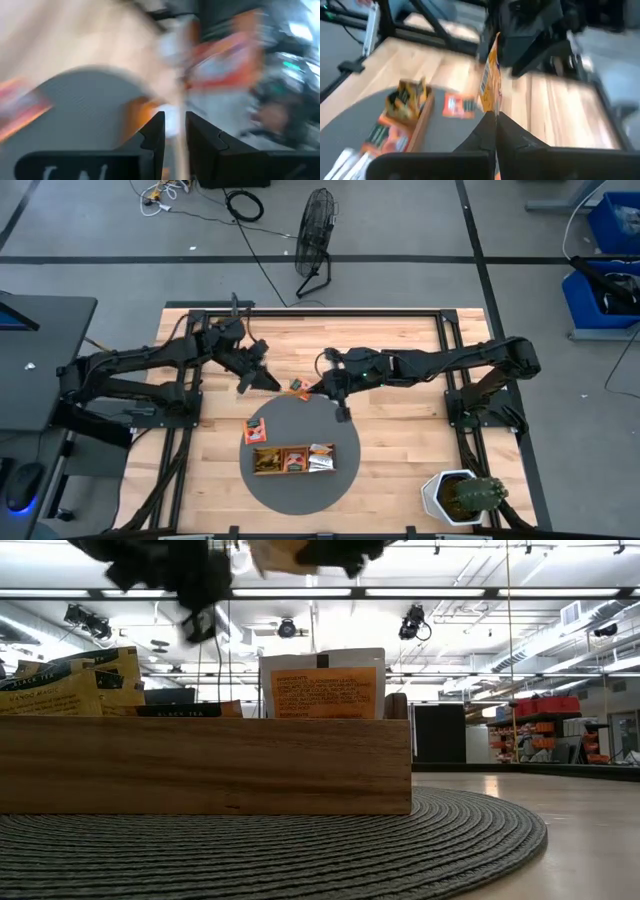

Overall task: Pick & Place Tea
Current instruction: Put the orange tea bag into the middle section of the wooden organizer

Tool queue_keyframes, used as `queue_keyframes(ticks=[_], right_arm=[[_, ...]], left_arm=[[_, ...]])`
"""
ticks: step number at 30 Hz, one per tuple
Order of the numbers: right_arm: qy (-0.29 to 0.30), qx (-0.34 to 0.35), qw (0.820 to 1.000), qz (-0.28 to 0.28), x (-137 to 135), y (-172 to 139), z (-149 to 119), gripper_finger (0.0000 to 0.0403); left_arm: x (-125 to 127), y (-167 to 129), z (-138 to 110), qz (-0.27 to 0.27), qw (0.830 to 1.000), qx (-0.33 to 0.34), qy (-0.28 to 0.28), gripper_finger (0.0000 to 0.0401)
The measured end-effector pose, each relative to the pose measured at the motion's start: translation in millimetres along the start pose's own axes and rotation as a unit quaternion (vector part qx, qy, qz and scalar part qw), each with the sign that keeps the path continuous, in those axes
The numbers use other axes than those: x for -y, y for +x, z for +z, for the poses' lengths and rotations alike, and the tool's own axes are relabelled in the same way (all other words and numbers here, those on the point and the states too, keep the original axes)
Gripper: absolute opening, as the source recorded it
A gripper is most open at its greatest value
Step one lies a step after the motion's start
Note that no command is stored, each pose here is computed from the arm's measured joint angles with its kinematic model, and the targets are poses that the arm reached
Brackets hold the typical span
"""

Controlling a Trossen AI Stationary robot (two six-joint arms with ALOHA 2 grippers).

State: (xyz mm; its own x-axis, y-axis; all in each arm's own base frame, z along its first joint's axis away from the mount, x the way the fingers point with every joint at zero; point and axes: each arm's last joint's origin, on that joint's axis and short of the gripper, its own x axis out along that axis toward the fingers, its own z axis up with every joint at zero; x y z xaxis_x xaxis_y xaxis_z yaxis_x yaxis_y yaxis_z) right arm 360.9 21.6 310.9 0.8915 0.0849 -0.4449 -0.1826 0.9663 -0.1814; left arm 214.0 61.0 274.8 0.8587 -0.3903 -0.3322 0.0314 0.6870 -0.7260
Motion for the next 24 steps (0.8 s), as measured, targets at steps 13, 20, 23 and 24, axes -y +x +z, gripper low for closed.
queue_keyframes(ticks=[13,20,23,24], right_arm=[[0.264,-0.128,0.956,-0.005,-1,-17,-5,0.0],[0.339,-0.176,0.924,0.026,5,-24,1,0.0],[0.361,-0.219,0.905,0.044,2,-17,-6,0.0],[0.366,-0.231,0.9,0.043,1,-14,-9,0.0]], left_arm=[[22,-14,-1,0.099,0.969,0.011,0.227,0.0058],[45,8,21,0.143,0.921,0.021,0.362,0.0072],[50,17,35,0.145,0.911,0.012,0.387,0.0092],[51,21,40,0.145,0.908,0.011,0.392,0.0099]])
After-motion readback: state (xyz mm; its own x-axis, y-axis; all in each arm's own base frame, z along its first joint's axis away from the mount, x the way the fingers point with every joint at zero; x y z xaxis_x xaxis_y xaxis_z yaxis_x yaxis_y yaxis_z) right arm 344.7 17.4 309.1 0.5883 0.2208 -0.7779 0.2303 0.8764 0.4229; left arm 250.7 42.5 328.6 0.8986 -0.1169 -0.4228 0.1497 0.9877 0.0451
